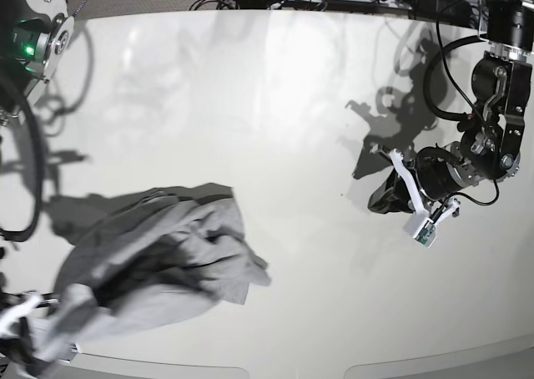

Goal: Layout the t-shirt on the table in an organized manner, then fold the t-shirt properly
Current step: 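Drag the grey t-shirt with the right gripper away from the left arm, then regrasp the shirt edge with the right gripper and pull it outward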

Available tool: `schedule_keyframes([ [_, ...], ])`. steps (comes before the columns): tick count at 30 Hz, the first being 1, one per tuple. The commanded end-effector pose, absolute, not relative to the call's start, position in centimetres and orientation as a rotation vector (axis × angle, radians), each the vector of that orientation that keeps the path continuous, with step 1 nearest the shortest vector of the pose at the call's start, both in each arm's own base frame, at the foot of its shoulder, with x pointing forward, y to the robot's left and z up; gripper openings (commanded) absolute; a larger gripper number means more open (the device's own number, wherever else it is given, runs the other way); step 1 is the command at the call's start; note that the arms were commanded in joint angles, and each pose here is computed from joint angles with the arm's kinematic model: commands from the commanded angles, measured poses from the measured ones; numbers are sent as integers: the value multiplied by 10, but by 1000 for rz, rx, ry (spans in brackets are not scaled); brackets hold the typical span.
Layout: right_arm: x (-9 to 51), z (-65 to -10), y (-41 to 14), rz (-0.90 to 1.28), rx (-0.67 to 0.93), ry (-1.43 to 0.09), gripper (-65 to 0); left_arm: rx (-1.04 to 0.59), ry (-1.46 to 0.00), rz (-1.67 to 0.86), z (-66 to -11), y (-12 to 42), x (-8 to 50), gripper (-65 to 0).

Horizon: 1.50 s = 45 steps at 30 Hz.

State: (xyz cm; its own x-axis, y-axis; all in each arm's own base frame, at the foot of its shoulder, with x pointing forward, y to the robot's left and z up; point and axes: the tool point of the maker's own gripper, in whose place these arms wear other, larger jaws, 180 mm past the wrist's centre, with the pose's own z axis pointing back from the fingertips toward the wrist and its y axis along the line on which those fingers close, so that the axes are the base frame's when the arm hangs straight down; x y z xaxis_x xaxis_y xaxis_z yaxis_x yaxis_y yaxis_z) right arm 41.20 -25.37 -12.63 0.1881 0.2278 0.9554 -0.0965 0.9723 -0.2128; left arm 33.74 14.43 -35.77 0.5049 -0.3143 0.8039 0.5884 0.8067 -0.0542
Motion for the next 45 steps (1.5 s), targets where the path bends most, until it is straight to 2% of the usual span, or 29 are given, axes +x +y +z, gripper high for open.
schedule_keyframes([
  [1,411,-108,-265,181,-110,-1421,-650,-348,-948,-562,-340,145,348,-650],
  [5,398,-141,-311,-15,-108,-1343,-650,-348,-947,-562,-340,145,348,-650],
  [10,395,-200,-326,-82,-50,-1194,-650,-348,-947,-562,-340,145,348,-650],
  [13,398,-212,-308,-7,57,-1185,-650,-347,-947,-562,-340,145,348,-650],
  [19,395,-191,-255,216,303,-1276,-650,-343,-946,-564,-340,145,348,-650],
  [22,382,-199,-235,254,434,-1189,-650,-340,-945,-566,-340,146,348,-650],
  [25,365,-218,-226,307,480,-1049,-650,-341,-946,-566,-340,145,348,-650],
  [28,356,-219,-223,327,526,-1035,-650,-341,-946,-565,-340,145,348,-650],
  [32,344,-240,-242,313,439,-950,-650,-340,-945,-566,-340,146,348,-650],
  [36,328,-280,-293,258,161,-766,-650,-341,-946,-566,-340,146,348,-650],
  [37,327,-284,-305,212,107,-750,-609,-341,-947,-565,-340,146,348,-650],
  [41,323,-293,-345,80,-83,-723,-309,-342,-949,-565,-340,145,348,-650],
  [42,324,-292,-350,69,-111,-733,-264,-342,-949,-565,-340,145,348,-650],
  [45,334,-280,-358,37,-147,-792,-252,-342,-948,-565,-340,145,348,-650],
])
